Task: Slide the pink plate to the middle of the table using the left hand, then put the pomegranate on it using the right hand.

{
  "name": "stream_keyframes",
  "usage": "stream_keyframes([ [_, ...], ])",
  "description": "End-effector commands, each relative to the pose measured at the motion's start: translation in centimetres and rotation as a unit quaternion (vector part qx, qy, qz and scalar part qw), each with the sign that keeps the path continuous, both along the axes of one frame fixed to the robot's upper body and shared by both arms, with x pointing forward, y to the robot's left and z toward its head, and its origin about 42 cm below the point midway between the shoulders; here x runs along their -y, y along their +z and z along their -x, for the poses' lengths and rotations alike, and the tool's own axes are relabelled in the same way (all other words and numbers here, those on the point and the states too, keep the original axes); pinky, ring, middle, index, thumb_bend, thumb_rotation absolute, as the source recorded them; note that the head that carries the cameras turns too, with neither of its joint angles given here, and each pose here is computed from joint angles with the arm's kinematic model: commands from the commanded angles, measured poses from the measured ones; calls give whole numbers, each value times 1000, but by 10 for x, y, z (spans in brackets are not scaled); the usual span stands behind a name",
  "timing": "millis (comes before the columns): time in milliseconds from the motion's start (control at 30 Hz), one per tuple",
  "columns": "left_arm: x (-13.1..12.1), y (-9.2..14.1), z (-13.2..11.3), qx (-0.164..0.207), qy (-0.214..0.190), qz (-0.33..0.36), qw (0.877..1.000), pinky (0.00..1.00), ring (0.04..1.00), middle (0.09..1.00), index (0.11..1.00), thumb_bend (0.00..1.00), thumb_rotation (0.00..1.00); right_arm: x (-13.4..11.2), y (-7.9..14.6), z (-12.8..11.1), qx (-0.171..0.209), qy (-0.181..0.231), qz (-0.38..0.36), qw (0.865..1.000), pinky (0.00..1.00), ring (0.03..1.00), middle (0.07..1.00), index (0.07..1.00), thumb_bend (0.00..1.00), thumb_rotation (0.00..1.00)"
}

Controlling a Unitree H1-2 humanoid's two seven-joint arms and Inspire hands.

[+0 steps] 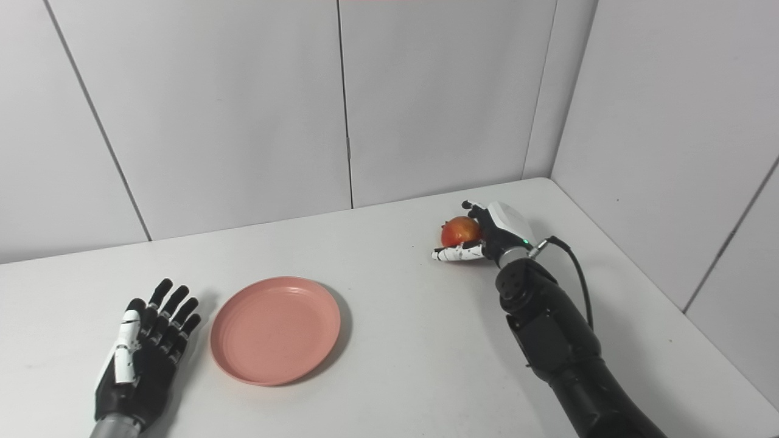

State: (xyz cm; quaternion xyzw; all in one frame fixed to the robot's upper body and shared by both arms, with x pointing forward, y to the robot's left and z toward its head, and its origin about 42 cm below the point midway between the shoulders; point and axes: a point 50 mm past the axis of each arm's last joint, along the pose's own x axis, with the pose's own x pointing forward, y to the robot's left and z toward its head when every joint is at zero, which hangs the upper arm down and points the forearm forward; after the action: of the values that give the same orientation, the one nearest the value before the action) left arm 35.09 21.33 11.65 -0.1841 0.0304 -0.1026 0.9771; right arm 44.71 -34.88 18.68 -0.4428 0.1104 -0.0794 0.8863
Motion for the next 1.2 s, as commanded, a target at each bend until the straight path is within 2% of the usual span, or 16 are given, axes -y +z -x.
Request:
stream_keyframes([
  [0,-3,-3,2,-15,3,-3,1000,975,948,952,943,405,1000,0,36,-14,58,9,2,998,652,754,804,826,923,313],
  [167,-4,-2,2,-15,2,-2,1000,975,949,952,944,405,1000,-4,31,-17,47,18,16,999,651,732,768,766,901,286],
  [367,-4,-2,2,-17,3,-2,1000,975,947,953,947,399,1000,-9,24,-21,41,28,28,998,576,646,697,686,825,261],
  [533,-3,-2,1,-17,4,-5,1000,970,945,952,946,403,1000,-11,23,-23,42,37,33,998,482,539,577,561,644,213],
  [700,-3,-2,1,-15,2,-1,1000,980,950,957,952,393,1000,-13,24,-21,57,33,0,998,453,500,536,552,480,181],
  [933,-2,-2,1,-16,3,-3,1000,975,947,951,947,396,1000,-14,36,-16,82,30,-23,996,378,424,476,503,400,149],
  [1167,1,-2,1,-12,1,-4,1000,978,947,954,951,401,1000,-18,52,-8,99,30,-23,994,338,375,433,466,402,167],
])
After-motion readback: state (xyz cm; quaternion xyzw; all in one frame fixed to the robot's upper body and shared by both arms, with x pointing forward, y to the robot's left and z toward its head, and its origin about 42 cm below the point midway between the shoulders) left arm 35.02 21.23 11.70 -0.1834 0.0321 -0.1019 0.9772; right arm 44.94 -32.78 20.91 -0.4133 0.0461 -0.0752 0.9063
